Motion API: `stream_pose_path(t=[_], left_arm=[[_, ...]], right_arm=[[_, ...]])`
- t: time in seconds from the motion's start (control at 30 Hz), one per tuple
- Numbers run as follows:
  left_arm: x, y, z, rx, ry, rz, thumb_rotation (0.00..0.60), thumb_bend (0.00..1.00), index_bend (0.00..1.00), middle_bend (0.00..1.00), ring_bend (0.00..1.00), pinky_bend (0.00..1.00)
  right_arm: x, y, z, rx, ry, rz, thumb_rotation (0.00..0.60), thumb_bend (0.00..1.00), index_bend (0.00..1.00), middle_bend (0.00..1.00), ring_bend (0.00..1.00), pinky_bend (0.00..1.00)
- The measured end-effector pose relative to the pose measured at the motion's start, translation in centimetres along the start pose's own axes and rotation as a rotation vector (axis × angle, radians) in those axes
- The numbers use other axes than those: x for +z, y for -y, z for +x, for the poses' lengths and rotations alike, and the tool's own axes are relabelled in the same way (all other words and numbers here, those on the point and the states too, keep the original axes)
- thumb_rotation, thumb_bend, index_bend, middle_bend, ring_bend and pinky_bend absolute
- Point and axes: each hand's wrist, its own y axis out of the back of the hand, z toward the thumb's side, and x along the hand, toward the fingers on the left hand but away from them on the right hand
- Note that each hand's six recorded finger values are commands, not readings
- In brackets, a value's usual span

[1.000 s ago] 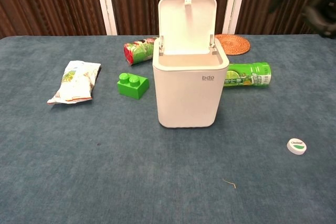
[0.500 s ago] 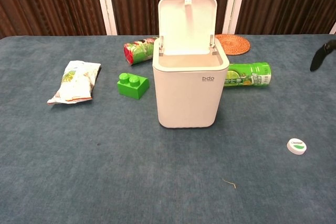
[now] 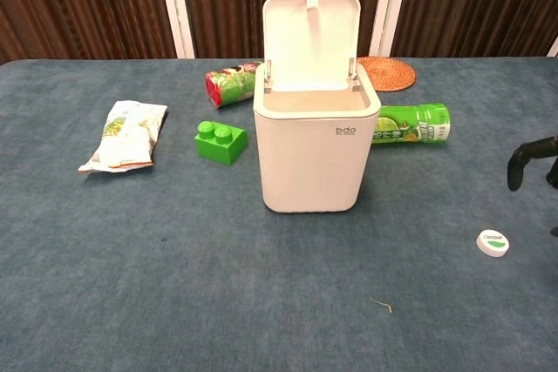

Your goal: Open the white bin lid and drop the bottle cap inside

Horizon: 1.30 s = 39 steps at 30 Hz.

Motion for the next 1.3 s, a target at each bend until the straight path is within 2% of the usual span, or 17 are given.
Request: stream_pose_path(t=[0.17, 0.37, 0.93, 1.3], left_arm=[[-0.1, -0.1, 0.0, 0.002, -0.002, 0.001, 0.600, 0.55, 0.34, 0.29, 0.36, 0.47], [0.0, -0.1, 0.0, 0.003, -0.001, 0.000, 0.600, 0.55, 0.35, 0.29, 0.36, 0.47], [-0.2, -0.2, 0.0, 0.006, -0.007, -0.007, 0.600, 0.55, 0.35, 0.29, 0.36, 0.47], [-0.3, -0.3, 0.0, 0.007, -0.008, -0.012, 0.600, 0.55, 0.35, 0.29, 0.36, 0.47]], right_arm=[[-0.6, 1.8, -1.6, 0.027, 0.008, 0.030, 0.600, 0.37, 0.54, 0.96, 0.95, 0.85], [-0.7, 3.5, -3.3, 0.059, 0.017, 0.022, 0.600, 0.37, 0.52, 0.96, 0.95, 0.85], [0.1, 4.9, -4.1, 0.098, -0.013, -0.019, 0.600, 0.37, 0.51, 0.96, 0.95, 0.85], [0.7, 5.4, -5.0, 0.109, -0.030, -0.047, 0.600, 0.37, 0.55, 0.96, 0.95, 0.85]])
